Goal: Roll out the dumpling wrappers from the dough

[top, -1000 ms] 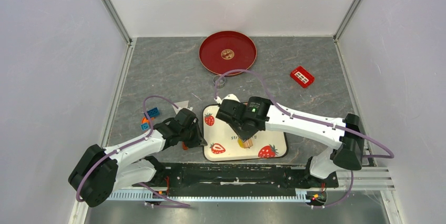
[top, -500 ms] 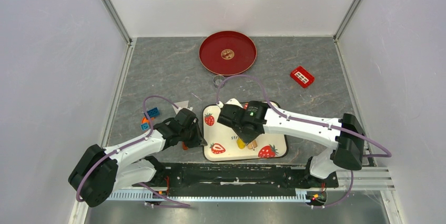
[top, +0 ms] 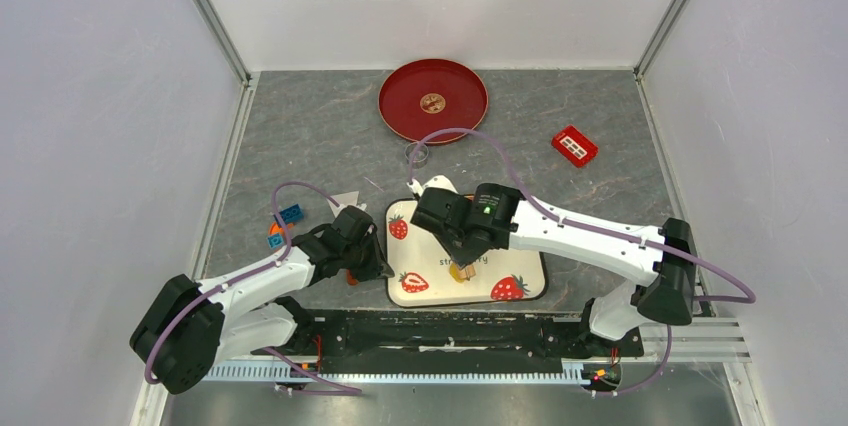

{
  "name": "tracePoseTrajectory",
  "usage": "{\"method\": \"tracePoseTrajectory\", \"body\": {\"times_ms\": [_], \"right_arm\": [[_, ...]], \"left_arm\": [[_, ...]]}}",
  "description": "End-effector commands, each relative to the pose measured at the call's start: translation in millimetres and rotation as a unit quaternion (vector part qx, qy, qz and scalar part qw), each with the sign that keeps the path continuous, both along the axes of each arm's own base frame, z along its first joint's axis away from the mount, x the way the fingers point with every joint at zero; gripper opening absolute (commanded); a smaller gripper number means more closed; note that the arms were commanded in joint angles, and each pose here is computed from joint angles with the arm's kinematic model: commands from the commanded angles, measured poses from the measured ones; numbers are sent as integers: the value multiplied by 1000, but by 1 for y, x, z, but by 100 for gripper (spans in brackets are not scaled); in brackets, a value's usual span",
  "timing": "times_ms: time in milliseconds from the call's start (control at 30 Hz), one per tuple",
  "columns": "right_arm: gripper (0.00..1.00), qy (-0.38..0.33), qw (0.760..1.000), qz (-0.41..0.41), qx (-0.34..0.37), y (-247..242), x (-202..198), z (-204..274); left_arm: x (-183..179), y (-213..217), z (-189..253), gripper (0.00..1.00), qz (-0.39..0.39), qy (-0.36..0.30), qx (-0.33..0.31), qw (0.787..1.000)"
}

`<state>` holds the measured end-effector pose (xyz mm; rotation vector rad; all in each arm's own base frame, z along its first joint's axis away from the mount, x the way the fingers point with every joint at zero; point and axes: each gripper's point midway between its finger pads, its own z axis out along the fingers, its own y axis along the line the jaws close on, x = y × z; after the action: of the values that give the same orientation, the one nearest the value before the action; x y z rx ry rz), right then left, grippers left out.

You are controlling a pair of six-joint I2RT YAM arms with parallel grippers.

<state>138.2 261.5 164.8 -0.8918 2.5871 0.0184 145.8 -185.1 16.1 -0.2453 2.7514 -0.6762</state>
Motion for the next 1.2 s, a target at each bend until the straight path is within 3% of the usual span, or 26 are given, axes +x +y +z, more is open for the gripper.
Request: {"method": "tracePoseTrajectory", "body": {"times_ms": [0, 1167], "right_arm": [[0, -11, 1000, -5, 20, 5, 1, 9], [0, 35, 998, 16, 44, 22, -27, -34]], "left_arm": [[3, 7, -7, 2, 16, -1, 18, 1000], [4, 7, -7, 2, 16, -1, 18, 1000]]}}
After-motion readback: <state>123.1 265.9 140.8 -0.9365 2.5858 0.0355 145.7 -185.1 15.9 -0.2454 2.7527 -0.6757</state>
